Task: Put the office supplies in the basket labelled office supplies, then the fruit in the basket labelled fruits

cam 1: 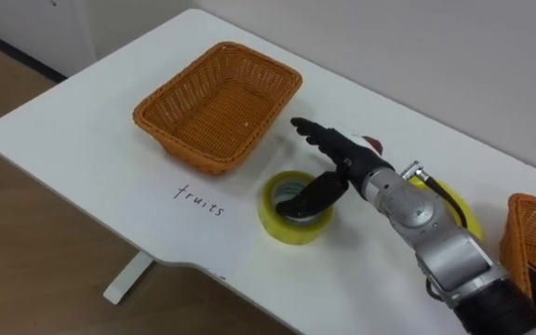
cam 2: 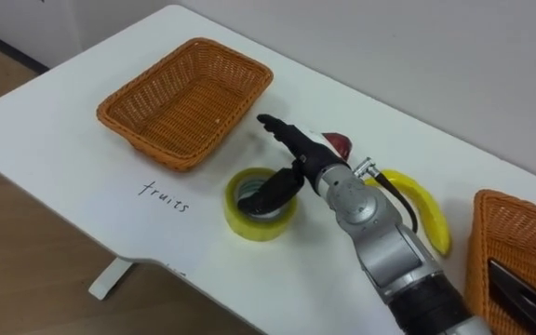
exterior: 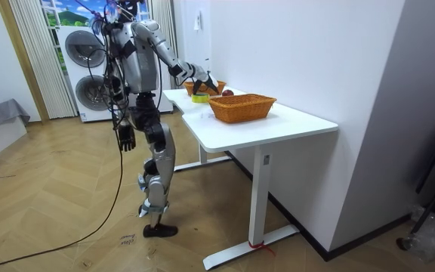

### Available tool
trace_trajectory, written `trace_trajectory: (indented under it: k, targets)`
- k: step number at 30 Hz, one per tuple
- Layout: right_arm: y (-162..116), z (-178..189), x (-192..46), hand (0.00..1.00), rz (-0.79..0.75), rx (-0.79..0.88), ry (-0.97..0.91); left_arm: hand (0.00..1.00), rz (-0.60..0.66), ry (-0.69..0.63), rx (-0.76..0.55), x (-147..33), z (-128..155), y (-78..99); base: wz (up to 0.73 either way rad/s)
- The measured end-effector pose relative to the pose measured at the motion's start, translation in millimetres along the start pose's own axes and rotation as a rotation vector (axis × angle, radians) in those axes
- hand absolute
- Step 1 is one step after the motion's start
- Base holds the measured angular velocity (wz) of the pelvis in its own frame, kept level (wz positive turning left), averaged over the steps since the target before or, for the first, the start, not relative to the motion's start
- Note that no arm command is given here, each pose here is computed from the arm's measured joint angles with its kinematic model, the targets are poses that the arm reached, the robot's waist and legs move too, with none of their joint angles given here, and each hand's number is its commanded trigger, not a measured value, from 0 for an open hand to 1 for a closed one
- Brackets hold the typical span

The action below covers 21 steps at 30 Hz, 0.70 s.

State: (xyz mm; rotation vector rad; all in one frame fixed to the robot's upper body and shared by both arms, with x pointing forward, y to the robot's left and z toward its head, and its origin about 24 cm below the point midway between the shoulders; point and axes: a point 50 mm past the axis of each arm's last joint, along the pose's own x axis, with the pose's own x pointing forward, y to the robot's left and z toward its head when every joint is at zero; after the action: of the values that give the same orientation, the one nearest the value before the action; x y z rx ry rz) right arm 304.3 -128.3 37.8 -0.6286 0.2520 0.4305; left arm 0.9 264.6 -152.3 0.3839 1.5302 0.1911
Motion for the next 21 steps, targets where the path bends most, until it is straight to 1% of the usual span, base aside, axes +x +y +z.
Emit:
trace_trajectory:
  k: [21]
  targets:
    - [-1.6,-6.8,0.9,0.00,-0.012,0.010,0.030,0.00,0.000,0.014,0.001,-0.7,-3.3,-0.7,0.00]
